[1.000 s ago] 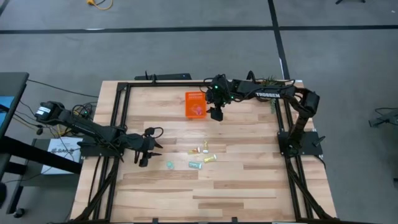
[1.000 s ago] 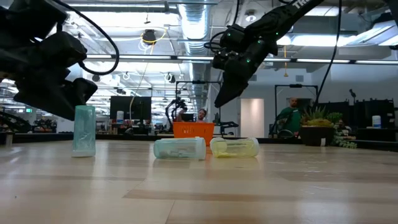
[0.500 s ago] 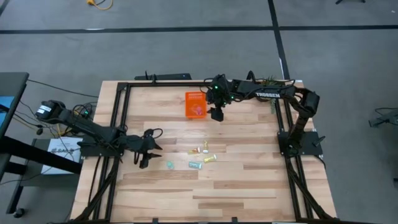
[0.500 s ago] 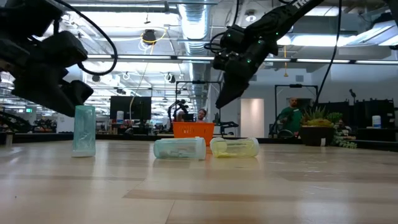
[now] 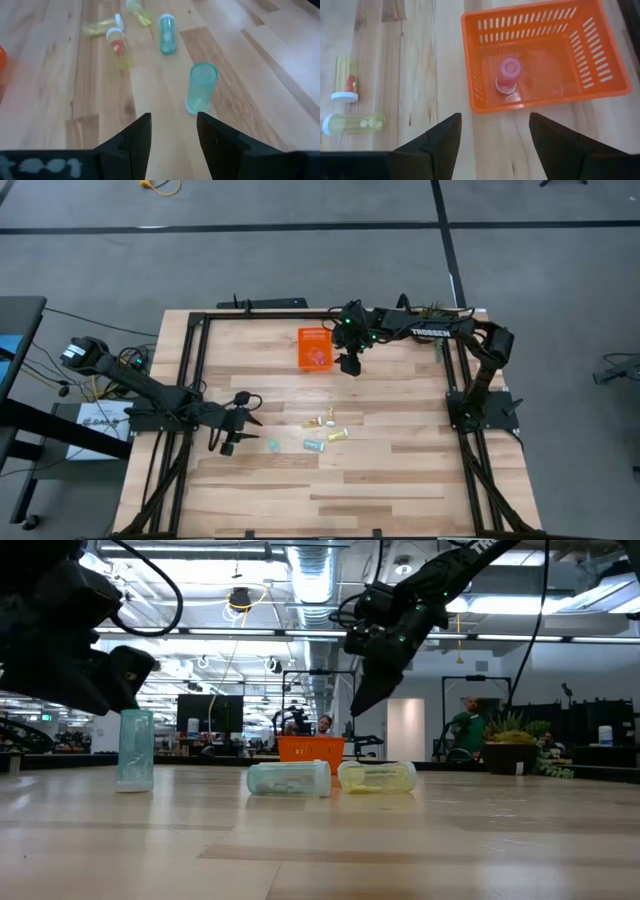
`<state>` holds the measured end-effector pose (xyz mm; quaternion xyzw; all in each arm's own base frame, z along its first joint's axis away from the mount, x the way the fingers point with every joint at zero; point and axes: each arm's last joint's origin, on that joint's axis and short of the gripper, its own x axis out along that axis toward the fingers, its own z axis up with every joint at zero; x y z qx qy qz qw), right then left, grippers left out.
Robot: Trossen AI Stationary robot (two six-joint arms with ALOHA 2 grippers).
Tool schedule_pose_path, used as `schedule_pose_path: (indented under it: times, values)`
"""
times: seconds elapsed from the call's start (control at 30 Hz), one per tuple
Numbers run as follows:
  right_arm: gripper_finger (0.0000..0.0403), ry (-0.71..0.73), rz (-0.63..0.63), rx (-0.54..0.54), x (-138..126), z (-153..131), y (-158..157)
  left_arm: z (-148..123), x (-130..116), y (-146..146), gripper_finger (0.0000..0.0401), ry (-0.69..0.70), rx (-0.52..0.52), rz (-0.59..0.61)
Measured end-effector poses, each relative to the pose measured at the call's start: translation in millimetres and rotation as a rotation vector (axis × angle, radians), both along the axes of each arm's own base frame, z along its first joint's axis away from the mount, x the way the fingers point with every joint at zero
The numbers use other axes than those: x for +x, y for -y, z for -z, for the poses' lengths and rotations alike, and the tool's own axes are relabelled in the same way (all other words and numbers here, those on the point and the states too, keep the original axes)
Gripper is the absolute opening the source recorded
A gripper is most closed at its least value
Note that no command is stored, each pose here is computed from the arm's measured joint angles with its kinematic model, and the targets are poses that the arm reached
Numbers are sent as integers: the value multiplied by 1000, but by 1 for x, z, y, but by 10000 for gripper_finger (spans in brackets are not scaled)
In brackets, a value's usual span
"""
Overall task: Pick and place pill bottles into a basket
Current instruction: Put the blue pill bottle into the orange bin
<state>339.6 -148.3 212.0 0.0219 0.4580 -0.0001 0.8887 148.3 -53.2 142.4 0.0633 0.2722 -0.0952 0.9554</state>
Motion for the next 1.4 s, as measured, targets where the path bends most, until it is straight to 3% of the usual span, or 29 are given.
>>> schedule_pose_path:
  times: [0.17,0.37,0.57,0.8,1.4]
  values:
    - [228,-37,-15,39,-2,2,-5,-2,1,0,149,18,-11,-3]
    - [228,-18,-289,177,-1,4,-31,-2,1,0,149,15,-25,-7]
    - [226,-17,-425,181,4,4,-55,-1,1,1,149,6,-43,-19]
    - [226,-44,-460,195,4,5,-68,16,8,3,149,-85,-31,-43]
    - [226,-50,-454,201,4,5,-68,34,29,13,149,-69,-63,-5]
